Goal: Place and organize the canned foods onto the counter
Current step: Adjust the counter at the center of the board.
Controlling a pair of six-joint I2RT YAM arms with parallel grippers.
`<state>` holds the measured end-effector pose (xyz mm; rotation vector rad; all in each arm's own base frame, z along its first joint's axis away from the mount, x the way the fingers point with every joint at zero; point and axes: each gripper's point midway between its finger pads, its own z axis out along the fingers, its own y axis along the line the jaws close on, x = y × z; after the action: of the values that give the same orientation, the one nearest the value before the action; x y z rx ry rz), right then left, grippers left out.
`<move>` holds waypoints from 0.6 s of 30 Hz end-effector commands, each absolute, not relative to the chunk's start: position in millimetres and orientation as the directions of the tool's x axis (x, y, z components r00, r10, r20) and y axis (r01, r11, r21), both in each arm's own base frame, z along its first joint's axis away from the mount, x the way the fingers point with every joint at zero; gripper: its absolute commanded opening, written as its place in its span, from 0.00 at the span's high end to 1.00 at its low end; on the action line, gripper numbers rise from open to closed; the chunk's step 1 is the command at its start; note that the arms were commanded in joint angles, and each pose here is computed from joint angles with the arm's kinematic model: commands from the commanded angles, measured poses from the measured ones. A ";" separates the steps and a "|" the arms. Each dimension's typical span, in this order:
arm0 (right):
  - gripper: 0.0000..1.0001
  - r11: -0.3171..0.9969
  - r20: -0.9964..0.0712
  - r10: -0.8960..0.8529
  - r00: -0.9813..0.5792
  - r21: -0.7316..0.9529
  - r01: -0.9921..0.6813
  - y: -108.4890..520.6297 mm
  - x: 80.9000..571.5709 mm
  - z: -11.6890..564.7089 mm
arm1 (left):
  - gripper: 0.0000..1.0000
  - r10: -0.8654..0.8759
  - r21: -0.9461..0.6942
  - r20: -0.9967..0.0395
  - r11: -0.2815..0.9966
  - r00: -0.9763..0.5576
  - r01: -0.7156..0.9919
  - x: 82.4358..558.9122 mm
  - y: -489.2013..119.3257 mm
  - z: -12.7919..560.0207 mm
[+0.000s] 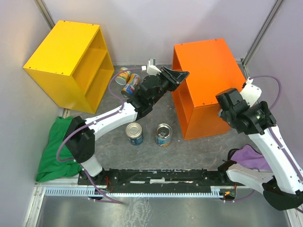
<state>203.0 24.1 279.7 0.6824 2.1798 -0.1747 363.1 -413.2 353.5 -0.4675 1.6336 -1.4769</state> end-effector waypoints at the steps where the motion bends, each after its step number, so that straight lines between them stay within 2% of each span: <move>1: 0.45 0.860 -0.748 0.419 -0.515 0.145 0.489 26.9 227.7 283.8 | 0.97 -0.743 -0.907 -0.417 0.381 -0.524 0.182 383.3 -390.2 303.9; 18: 0.46 0.814 -0.698 0.529 -0.483 0.255 0.522 2.1 297.9 286.7 | 0.97 -0.632 -0.901 -0.427 0.352 -0.646 0.252 365.5 -430.7 294.9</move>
<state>245.3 -13.1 272.9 0.8261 2.2420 -0.1358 374.7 -409.6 354.0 -0.4608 1.6060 -1.4941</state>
